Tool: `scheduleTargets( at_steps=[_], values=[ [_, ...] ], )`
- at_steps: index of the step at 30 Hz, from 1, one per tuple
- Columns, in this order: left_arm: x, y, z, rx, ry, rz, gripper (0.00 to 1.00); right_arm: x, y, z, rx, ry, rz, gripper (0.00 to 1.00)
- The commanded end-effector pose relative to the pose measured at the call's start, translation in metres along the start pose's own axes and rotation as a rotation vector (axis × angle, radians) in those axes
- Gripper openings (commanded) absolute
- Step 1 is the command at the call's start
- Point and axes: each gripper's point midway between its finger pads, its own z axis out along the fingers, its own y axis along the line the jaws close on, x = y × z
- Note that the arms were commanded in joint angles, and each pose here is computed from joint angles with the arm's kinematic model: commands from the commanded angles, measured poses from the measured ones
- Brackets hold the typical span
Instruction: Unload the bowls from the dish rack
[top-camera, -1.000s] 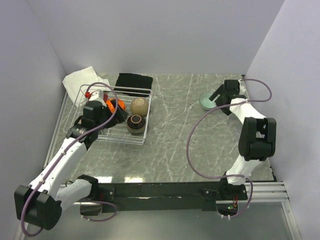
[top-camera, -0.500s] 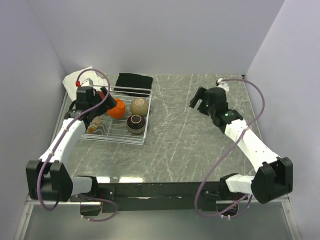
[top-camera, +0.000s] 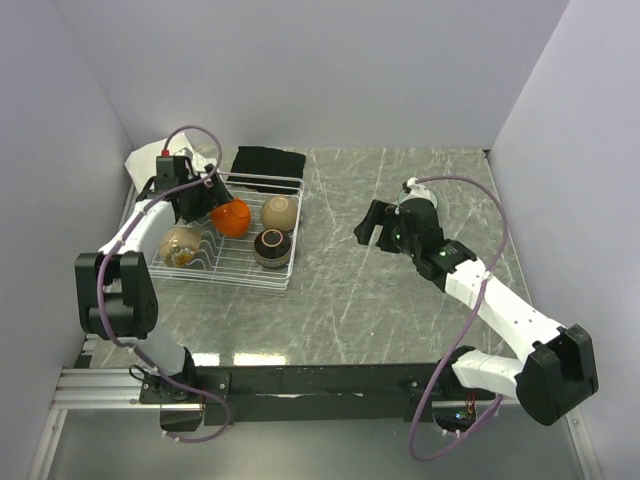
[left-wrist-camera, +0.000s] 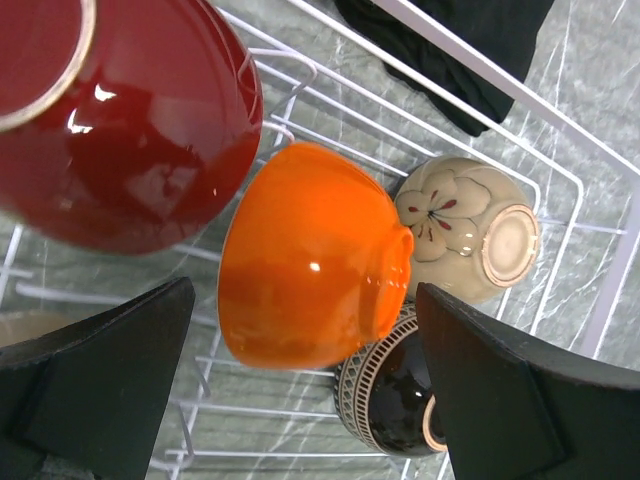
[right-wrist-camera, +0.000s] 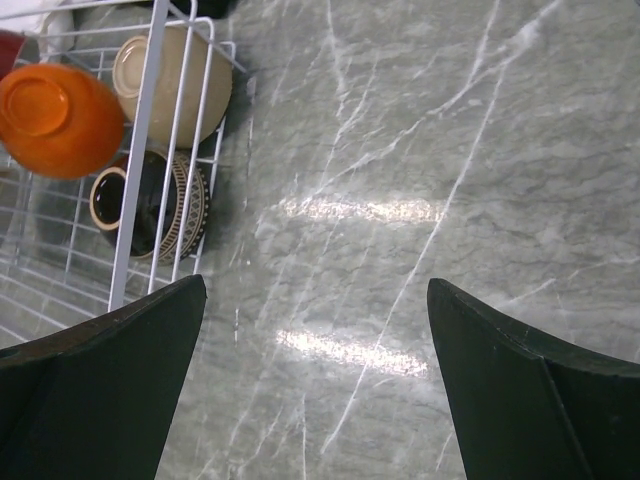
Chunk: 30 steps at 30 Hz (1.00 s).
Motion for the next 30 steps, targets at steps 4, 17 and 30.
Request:
scheduleTargets(
  at_steps=[4,17,30],
  values=[
    [-0.009,0.001,0.008,-0.002,0.034,0.064,0.99,-0.008,0.015,-0.01,-0.073,-0.049,-0.031,1.0],
    [-0.001,-0.008,0.011,0.067,0.091,0.111,1.0,0.001,0.006,-0.012,-0.058,-0.039,-0.029,1.0],
    [-0.002,-0.017,0.01,0.102,0.093,0.086,0.81,0.009,0.002,-0.012,-0.051,-0.026,-0.028,1.0]
  ],
)
